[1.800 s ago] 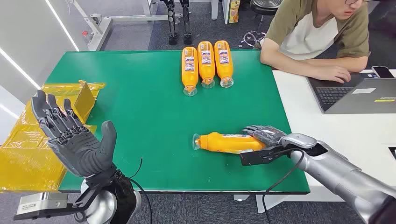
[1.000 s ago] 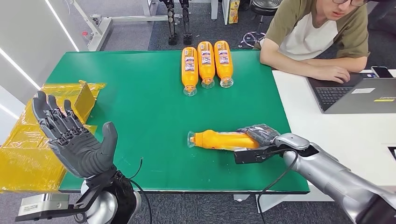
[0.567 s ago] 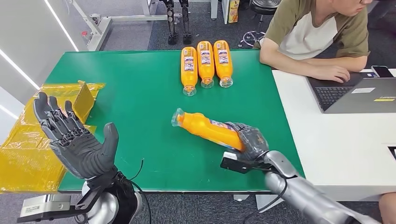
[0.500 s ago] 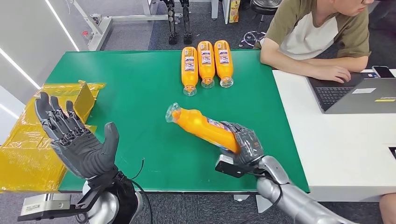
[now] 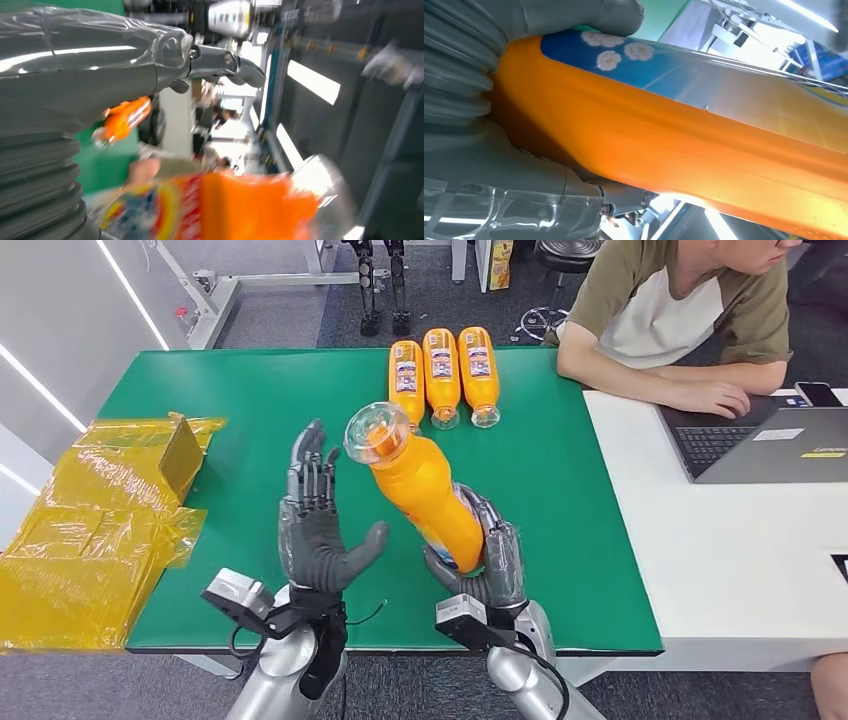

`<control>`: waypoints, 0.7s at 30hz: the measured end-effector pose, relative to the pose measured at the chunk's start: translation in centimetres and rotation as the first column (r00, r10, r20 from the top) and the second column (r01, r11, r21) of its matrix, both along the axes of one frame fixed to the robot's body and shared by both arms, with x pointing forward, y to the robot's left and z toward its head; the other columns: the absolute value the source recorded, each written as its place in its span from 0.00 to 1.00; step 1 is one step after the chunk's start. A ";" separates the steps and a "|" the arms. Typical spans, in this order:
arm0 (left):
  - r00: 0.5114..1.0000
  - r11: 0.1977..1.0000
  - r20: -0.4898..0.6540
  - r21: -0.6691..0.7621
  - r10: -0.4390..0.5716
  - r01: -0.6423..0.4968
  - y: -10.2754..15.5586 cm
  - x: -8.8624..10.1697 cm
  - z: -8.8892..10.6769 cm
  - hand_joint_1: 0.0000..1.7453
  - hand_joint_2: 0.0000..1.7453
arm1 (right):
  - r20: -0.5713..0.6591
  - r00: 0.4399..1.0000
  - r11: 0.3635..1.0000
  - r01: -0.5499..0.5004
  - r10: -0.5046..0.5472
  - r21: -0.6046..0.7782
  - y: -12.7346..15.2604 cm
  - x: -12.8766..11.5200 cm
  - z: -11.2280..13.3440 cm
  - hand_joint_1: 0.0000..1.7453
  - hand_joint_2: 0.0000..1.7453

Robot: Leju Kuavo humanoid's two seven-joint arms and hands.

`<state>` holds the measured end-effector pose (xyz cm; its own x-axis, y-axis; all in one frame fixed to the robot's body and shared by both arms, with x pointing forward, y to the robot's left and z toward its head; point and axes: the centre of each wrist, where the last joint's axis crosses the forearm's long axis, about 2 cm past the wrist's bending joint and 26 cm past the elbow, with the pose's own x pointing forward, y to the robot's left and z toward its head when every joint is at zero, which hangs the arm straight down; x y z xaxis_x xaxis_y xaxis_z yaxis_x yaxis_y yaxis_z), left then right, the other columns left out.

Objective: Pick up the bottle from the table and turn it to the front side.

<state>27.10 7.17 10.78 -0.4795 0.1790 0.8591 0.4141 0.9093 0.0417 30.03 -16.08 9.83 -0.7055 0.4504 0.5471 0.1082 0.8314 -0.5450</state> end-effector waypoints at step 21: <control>0.988 0.990 -0.078 0.041 -0.132 0.136 0.1 0.3 -1.7 0.00 1.00 | -0.102 0.994 0.962 -0.056 0.029 -0.267 2.6 0.0 0.0 1.00 1.00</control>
<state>27.41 7.25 9.11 -0.3877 0.1964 0.9006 0.5356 0.8432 0.0467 30.01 -13.51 9.85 -0.6774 0.5611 0.4757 0.0119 0.6549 -0.7556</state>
